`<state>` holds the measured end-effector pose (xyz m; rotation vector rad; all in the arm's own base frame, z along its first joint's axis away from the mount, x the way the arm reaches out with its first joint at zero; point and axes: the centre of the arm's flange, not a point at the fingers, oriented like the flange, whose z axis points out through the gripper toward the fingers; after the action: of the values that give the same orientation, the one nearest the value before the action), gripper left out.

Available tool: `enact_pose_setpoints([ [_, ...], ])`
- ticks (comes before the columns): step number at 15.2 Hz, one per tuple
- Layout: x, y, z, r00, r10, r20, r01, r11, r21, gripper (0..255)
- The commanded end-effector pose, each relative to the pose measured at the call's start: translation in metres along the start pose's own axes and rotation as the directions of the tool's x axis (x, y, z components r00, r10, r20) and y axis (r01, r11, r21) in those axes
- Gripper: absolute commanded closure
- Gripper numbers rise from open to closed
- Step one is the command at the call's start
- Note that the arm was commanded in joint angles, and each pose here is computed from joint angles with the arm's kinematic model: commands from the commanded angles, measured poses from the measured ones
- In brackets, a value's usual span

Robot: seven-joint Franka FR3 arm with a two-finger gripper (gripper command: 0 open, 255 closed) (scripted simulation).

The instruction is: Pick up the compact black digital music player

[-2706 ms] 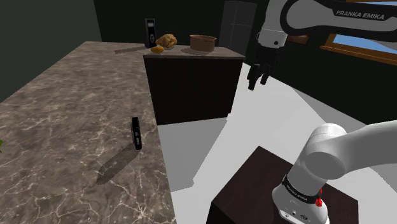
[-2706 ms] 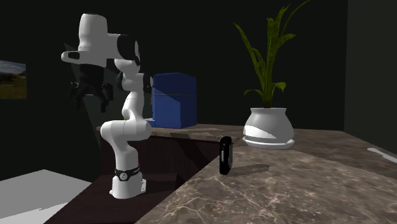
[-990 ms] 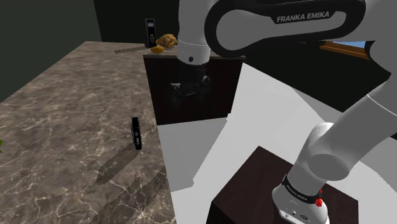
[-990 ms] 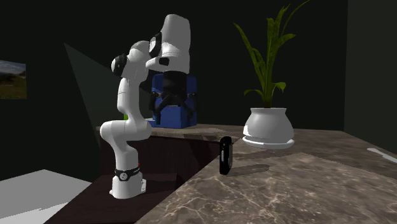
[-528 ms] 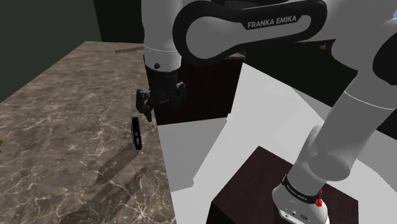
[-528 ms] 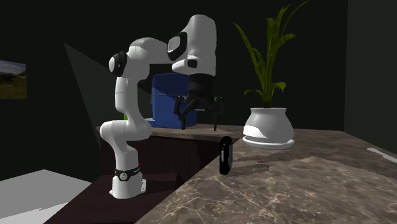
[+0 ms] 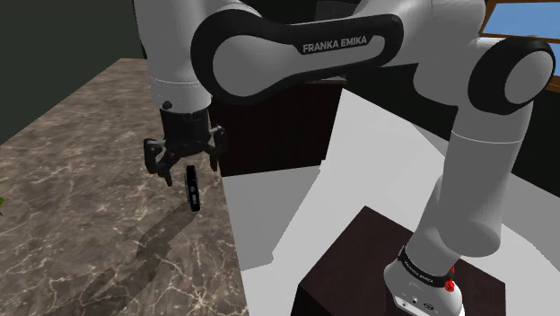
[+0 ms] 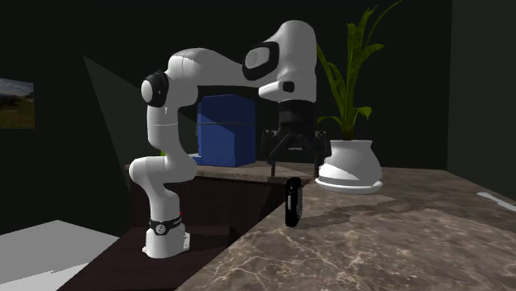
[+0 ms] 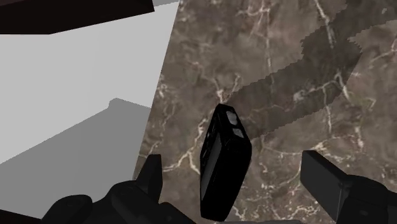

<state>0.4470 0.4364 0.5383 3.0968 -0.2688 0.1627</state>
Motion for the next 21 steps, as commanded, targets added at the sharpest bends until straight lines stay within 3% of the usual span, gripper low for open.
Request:
enact_pose_setpoints([
  [1, -0.001, -0.003, 0.009, 1.000, 0.001, -0.001, -0.001, 1.000, 0.000, 0],
  [7, -0.004, -0.003, 0.033, 1.000, 0.001, -0.001, -0.001, 1.000, 0.000, 0],
  [8, -0.003, -0.003, 0.033, 1.000, 0.001, -0.001, -0.001, 1.000, 0.000, 255],
  [17, -0.004, -0.003, 0.033, 1.000, 0.001, -0.001, -0.001, 1.000, 0.000, 255],
  [21, -0.001, -0.003, 0.012, 1.000, 0.001, -0.001, -0.001, 1.000, 0.000, 255],
])
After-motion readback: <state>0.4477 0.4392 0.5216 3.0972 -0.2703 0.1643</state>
